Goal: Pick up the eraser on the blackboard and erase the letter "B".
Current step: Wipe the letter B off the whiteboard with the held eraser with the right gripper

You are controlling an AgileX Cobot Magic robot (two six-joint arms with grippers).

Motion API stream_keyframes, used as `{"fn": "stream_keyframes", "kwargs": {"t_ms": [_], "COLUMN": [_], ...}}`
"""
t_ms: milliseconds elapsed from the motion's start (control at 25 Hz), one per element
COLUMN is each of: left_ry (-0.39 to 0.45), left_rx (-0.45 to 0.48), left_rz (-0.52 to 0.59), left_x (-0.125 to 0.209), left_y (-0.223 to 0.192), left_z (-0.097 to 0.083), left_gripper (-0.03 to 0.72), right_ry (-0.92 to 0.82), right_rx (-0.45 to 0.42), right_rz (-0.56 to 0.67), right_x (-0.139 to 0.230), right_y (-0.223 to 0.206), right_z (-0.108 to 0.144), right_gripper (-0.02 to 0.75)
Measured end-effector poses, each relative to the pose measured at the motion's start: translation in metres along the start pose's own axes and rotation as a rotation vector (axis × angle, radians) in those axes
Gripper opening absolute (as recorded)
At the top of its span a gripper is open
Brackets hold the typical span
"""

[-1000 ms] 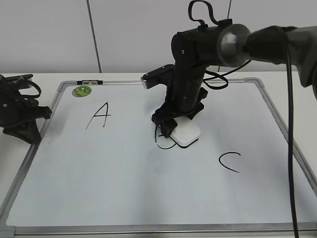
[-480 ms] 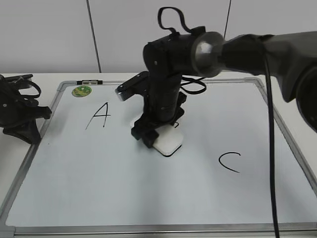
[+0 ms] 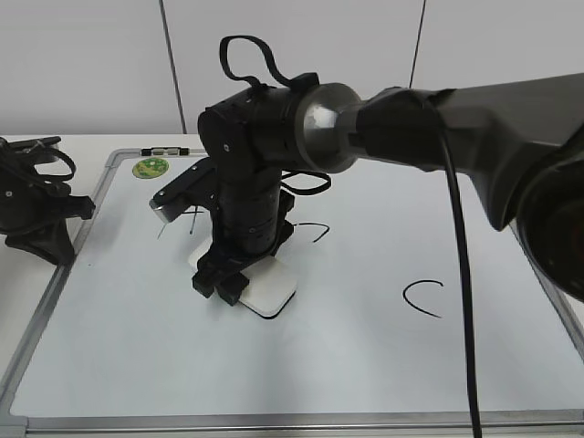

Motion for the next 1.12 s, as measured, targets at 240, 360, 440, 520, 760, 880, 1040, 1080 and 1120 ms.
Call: {"fn": "stream_keyframes", "kwargs": {"t_ms": [240,360,440,520,760,880,1040,1080,1120], "left_ry": [-0.001,-0.005,-0.007,-0.009,-0.015,-0.015,-0.015,-0.015,-0.015], "left_rx": [-0.001,-0.004,-0.007,-0.008,-0.014,-0.014,-0.014,-0.014,-0.014], "left_rz": [0.0,0.001,0.001,0.001,0.004,0.004,0.004,0.004,0.004], "left_x": [0.0,0.0,0.0,0.0,0.001,0.001,0.001,0.001,0.001], "left_y": [0.0,0.0,0.0,0.0,0.0,0.0,0.0,0.0,0.0], "left_z": [0.0,0.001,0.001,0.001,0.002,0.002,0.002,0.002,0.002], "left_gripper": [0.008,0.008,0.008,0.008,0.008,0.008,0.008,0.008,0.008], "right_ry": [0.008,0.001,-0.01,-0.022,-0.056,-0.089,-0.135,-0.148,-0.161], "right_rx": [0.006,0.006,-0.001,-0.006,-0.018,-0.008,0.001,0.003,0.005], "right_rz": [0.005,0.007,0.007,0.006,0.017,0.014,0.032,0.032,0.035], "right_x": [0.001,0.001,0.002,0.001,-0.002,-0.002,0.007,0.008,0.011], "right_y": [0.0,0.0,0.0,0.0,0.003,0.005,0.005,0.005,0.005], "right_z": [0.0,-0.003,-0.006,-0.009,-0.022,-0.04,-0.064,-0.07,-0.076], "right_gripper": [0.545,0.545,0.545,0.545,0.545,0.545,0.545,0.545,0.545]}}
Point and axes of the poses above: a point on each arm's last joint axis where the gripper is mounted, y pointing back along that axis away from the gripper, z along the wrist's bending axis when the last joint is at zero, x = y × z, the point moved 7 cm from there along -y, pointing out along that axis toward the gripper, and after that the axes turned 5 degrees about -y, right-handed, at the moved point
